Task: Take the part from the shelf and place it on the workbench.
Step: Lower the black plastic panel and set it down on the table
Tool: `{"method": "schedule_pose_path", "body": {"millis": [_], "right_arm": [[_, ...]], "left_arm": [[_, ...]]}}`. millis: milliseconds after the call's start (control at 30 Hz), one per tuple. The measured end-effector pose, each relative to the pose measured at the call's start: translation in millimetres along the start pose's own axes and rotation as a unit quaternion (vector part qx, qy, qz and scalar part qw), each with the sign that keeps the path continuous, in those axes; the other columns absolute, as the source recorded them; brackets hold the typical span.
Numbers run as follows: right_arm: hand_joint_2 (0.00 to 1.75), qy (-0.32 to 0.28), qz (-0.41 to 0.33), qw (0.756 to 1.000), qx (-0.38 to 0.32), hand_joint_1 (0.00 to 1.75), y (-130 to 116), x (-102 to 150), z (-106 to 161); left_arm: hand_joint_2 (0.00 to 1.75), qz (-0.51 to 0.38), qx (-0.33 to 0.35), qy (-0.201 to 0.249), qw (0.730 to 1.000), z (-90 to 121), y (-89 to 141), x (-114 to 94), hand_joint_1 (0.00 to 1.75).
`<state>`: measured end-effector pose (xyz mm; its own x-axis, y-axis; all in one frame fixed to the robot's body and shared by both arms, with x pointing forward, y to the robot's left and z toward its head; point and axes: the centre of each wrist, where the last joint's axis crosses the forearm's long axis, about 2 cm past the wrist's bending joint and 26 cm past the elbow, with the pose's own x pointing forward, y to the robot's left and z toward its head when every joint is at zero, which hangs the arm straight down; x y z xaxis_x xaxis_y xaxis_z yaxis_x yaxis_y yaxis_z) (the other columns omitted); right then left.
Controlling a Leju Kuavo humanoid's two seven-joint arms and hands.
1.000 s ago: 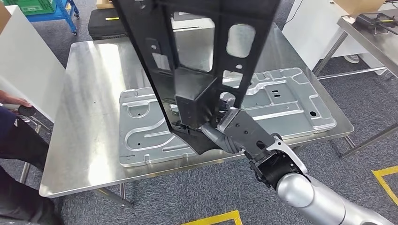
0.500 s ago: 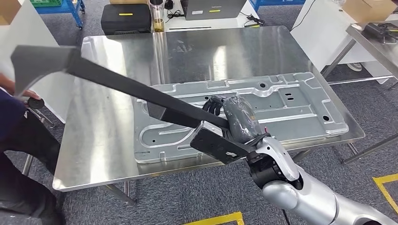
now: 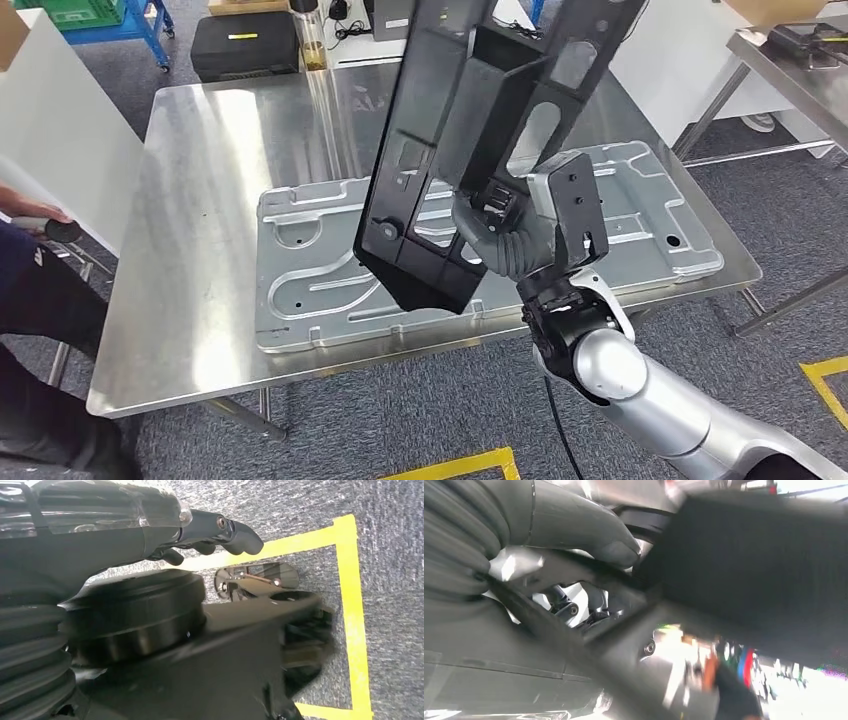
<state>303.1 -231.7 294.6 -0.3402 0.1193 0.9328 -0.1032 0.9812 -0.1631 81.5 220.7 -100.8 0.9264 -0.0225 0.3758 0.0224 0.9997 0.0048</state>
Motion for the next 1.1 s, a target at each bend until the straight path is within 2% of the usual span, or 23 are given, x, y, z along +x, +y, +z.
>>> {"method": "schedule_pose_path", "body": {"millis": [133,300,367,467,567,700,800,867,1100], "right_arm": [[1.75,-0.045,0.151,0.986,-0.061,1.75,-2.0,10.6,-6.8],[1.75,-0.066,0.251,0.963,-0.073,1.75,-3.5,28.2,-18.7],[1.75,-0.067,0.288,0.952,-0.075,1.75,-6.8,42.9,-29.5],[1.75,-0.075,0.327,0.938,-0.084,1.75,-16.3,68.8,-48.1],[1.75,-0.070,0.343,0.934,-0.077,1.75,-28.3,83.3,-59.7],[1.75,-0.046,0.347,0.933,-0.081,1.75,-52.9,89.2,-65.3],[1.75,-0.038,0.367,0.924,-0.105,1.75,-68.0,82.5,-61.1],[1.75,-0.042,0.399,0.908,-0.122,1.75,-72.5,76.1,-55.4],[1.75,-0.056,0.577,0.804,-0.132,1.75,-66.1,40.5,-20.3]], "left_arm": [[1.75,-0.005,0.000,0.003,1.000,0.0,0.1,-0.1,0.00],[1.75,-0.014,-0.002,0.002,1.000,-0.4,-0.3,2.5,0.00],[1.75,-0.020,-0.003,0.001,1.000,-0.7,-0.4,3.8,0.00],[1.75,-0.026,-0.007,-0.001,1.000,-1.0,-1.4,6.2,0.00],[1.75,-0.026,-0.008,-0.001,1.000,-1.0,-1.9,6.4,0.00],[1.75,-0.023,-0.008,-0.002,1.000,-0.9,-1.6,5.8,0.00],[1.75,-0.021,-0.006,-0.003,1.000,-0.8,-0.6,4.2,0.00],[1.75,-0.021,-0.005,-0.004,1.000,-0.8,0.4,3.8,0.00],[1.75,-0.024,-0.004,-0.006,1.000,-1.2,2.2,4.8,0.00]]}}
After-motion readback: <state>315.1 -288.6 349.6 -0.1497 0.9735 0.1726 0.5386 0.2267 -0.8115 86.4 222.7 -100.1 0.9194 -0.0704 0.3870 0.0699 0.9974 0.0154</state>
